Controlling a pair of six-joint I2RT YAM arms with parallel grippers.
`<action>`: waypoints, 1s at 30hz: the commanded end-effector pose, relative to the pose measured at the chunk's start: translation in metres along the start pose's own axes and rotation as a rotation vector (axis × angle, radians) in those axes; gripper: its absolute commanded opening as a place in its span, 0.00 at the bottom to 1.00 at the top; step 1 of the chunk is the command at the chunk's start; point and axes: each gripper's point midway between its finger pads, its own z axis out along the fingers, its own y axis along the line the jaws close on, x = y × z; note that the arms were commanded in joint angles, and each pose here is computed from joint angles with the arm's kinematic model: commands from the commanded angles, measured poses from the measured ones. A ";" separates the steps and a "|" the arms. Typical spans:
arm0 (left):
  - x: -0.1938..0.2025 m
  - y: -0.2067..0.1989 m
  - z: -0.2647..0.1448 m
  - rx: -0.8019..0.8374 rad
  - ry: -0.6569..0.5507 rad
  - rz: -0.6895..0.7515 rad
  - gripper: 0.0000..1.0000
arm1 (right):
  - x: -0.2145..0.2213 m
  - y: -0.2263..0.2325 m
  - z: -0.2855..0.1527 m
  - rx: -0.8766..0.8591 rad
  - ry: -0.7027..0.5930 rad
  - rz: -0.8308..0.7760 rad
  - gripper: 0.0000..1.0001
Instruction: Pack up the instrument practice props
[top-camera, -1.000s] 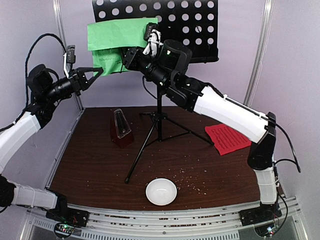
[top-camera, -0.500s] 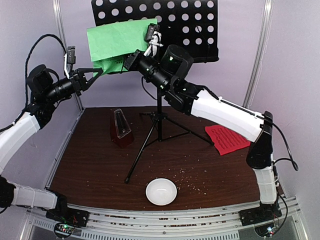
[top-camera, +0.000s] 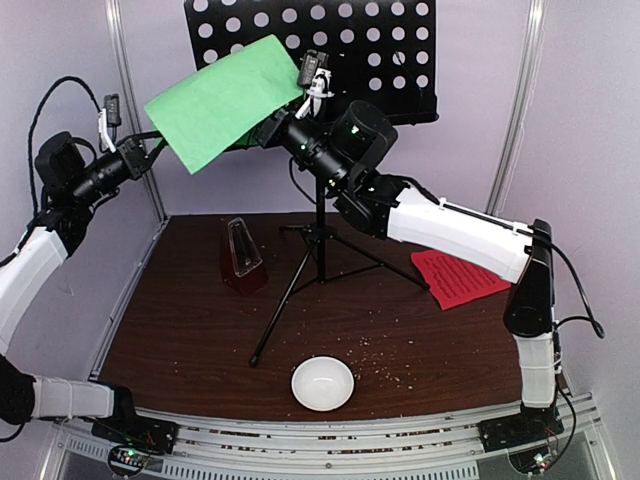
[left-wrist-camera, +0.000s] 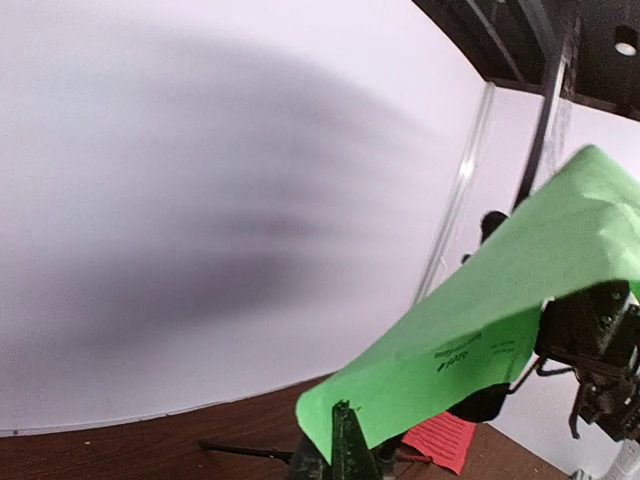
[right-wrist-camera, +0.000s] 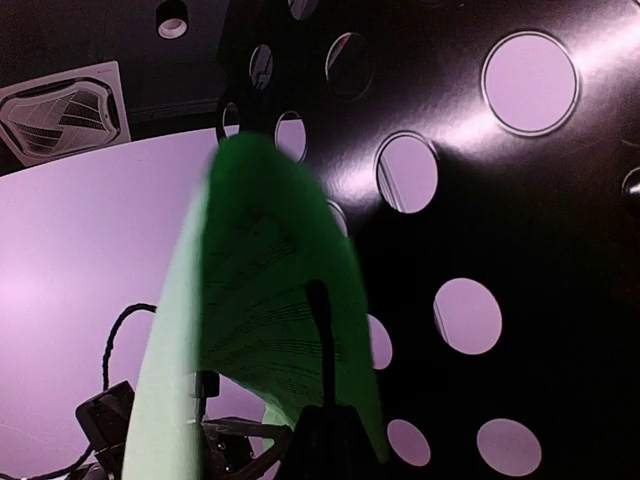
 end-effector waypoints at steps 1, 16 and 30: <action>-0.034 0.018 -0.036 -0.162 -0.141 0.017 0.00 | -0.016 0.003 -0.003 -0.009 -0.030 -0.017 0.00; -0.072 -0.027 -0.135 -0.456 -0.317 0.495 0.00 | -0.020 -0.010 -0.006 0.035 -0.030 0.030 0.15; 0.010 -0.095 -0.111 0.108 -0.058 0.566 0.00 | -0.037 0.009 -0.056 -0.010 0.057 -0.041 0.74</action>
